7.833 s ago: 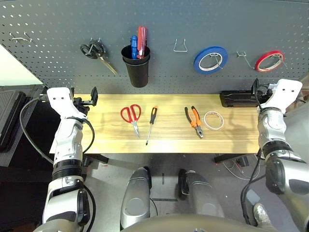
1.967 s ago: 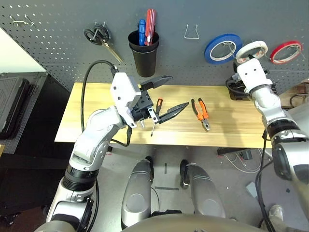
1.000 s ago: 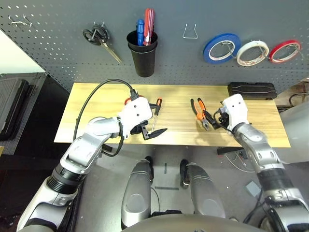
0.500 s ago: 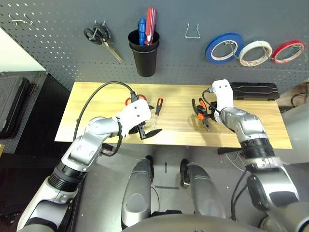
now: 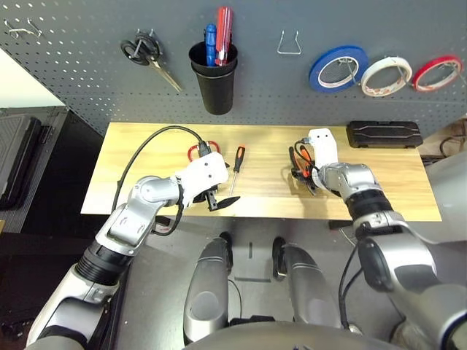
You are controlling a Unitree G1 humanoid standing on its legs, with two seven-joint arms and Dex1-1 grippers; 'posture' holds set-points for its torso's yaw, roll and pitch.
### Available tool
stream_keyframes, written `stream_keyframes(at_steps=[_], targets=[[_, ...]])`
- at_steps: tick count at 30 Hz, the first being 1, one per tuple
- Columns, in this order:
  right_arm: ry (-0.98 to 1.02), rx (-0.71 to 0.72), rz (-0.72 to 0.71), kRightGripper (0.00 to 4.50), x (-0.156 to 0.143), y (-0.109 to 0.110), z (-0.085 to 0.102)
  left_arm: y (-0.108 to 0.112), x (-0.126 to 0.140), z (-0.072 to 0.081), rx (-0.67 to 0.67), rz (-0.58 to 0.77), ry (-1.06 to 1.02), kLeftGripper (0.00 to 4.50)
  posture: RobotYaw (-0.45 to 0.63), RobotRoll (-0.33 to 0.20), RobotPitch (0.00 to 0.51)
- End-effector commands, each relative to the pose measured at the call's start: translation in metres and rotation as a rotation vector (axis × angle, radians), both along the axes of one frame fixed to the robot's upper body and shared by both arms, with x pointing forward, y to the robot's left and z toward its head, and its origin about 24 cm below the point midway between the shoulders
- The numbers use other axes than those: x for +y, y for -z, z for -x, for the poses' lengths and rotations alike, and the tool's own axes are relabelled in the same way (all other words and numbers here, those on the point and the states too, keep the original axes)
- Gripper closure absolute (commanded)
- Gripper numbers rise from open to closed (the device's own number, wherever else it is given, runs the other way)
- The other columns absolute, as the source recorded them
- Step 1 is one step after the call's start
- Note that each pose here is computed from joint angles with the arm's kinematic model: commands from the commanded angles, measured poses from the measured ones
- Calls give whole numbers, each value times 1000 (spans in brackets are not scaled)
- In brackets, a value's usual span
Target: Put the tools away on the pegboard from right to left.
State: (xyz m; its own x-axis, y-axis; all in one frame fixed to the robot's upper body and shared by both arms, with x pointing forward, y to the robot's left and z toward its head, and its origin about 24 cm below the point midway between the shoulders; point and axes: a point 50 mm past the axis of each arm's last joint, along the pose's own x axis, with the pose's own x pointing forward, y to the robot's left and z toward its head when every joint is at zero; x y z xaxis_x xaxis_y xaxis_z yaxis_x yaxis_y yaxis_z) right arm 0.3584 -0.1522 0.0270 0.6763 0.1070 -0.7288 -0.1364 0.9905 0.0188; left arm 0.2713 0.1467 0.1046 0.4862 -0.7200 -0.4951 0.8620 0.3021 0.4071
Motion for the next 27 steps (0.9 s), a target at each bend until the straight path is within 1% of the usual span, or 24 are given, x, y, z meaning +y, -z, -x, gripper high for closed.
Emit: stream_keyframes(at_steps=[1, 7, 8, 10, 13, 14, 18, 20, 22, 24, 27], targets=[[5, 56, 18, 37, -1, 16, 7, 7, 0, 2, 21, -30, 11, 0, 216, 0, 314], [6, 59, 46, 37, 0, 22, 7, 8, 0, 2, 20, -46, 2, 0, 226, 0, 316], [8, 59, 50, 191, 0, 22, 6, 8, 0, 1, 19, -47, 1, 0, 227, 0, 317], [8, 60, 56, 670, 0, 22, 6, 8, 0, 1, 16, -48, -2, 0, 229, 0, 316], [9, 58, 61, 1703, -2, 21, 5, 8, -1, 0, 13, -48, -5, 0, 230, 0, 315], [9, 57, 62, 1818, -3, 21, 5, 8, -1, 0, 12, -47, -6, 0, 230, 0, 315], [0, 23, 75, 1819, -9, 15, 2, 7, -2, 0, -1, -30, -6, 0, 227, 0, 310], [-37, -16, 90, 1819, -10, 9, -1, 3, -3, -1, -17, 0, -6, 0, 225, 0, 307], [-133, -99, 172, 1819, -15, -1, -4, -4, -5, -2, -39, 58, -11, 0, 220, 0, 303], [-218, -170, 238, 1819, -19, -9, -3, -12, -7, -2, -62, 127, -16, 0, 217, 0, 299], [-256, -214, 238, 1819, -25, -15, 5, -25, -11, 2, -94, 242, 1, 0, 210, 0, 292]])
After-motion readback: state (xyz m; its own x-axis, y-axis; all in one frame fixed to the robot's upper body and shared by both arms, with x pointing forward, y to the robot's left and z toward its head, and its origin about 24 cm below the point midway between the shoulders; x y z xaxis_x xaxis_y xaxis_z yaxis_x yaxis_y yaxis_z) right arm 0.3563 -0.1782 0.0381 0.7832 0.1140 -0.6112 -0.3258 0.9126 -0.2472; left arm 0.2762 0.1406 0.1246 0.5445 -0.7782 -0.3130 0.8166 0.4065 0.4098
